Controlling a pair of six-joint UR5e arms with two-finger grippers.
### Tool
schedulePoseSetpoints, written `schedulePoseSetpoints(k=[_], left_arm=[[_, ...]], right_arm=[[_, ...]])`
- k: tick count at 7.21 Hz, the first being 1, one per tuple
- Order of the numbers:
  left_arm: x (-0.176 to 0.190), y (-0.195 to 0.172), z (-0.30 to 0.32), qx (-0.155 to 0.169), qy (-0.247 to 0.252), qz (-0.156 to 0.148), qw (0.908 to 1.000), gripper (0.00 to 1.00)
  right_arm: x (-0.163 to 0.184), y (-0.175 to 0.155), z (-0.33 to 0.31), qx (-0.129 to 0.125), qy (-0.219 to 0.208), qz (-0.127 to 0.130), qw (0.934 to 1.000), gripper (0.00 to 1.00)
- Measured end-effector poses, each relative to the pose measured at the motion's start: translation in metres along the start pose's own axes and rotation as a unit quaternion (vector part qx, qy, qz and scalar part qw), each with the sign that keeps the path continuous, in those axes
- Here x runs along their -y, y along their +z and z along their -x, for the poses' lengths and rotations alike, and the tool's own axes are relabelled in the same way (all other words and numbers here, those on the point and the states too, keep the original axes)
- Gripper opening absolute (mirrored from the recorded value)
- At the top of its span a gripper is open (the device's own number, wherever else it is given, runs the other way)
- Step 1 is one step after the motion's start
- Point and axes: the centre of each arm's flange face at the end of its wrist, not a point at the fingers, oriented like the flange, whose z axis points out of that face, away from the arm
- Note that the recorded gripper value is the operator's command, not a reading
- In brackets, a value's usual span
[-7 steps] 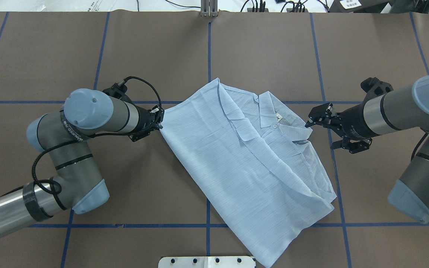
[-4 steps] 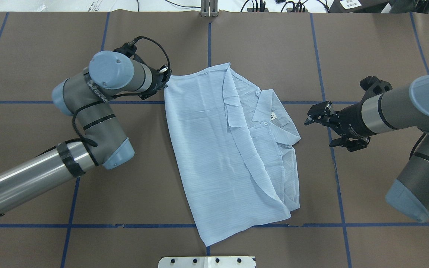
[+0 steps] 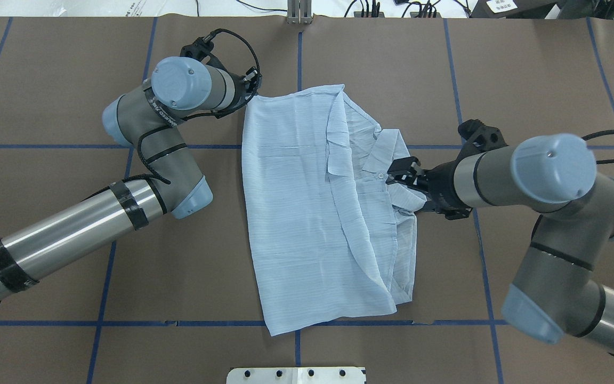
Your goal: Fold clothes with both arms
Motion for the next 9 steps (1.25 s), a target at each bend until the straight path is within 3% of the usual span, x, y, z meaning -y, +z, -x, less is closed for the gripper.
schedulePoseSetpoints(k=[2, 3, 4, 5, 6, 8, 9], left_arm=[[0.006, -0.025, 0.008, -0.009, 0.004, 0.019, 0.9998, 0.47], [0.008, -0.050, 0.024, -0.016, 0.011, 0.034, 0.9992, 0.46], [0.010, -0.072, 0.035, -0.020, 0.023, 0.040, 0.9987, 0.46], [0.012, -0.087, 0.038, -0.014, 0.034, 0.040, 0.9985, 0.46], [0.013, -0.095, 0.040, -0.007, 0.042, 0.039, 0.9983, 0.46], [0.015, -0.106, 0.050, -0.004, 0.049, 0.038, 0.9981, 0.46], [0.015, -0.111, 0.053, -0.005, 0.050, 0.039, 0.9980, 0.46]], right_arm=[[-0.056, 0.019, 0.014, 0.012, -0.033, -0.012, 0.9993, 1.00], [-0.080, 0.027, 0.017, 0.003, -0.060, -0.008, 0.9981, 1.00], [-0.104, 0.035, 0.022, -0.027, -0.121, -0.007, 0.9923, 1.00], [-0.129, 0.045, 0.027, -0.065, -0.210, -0.013, 0.9755, 1.00], [-0.149, 0.052, 0.028, -0.092, -0.291, -0.021, 0.9521, 1.00], [-0.162, 0.068, 0.020, -0.127, -0.430, -0.025, 0.8937, 1.00], [-0.161, 0.077, 0.014, -0.142, -0.475, -0.024, 0.8679, 1.00]])
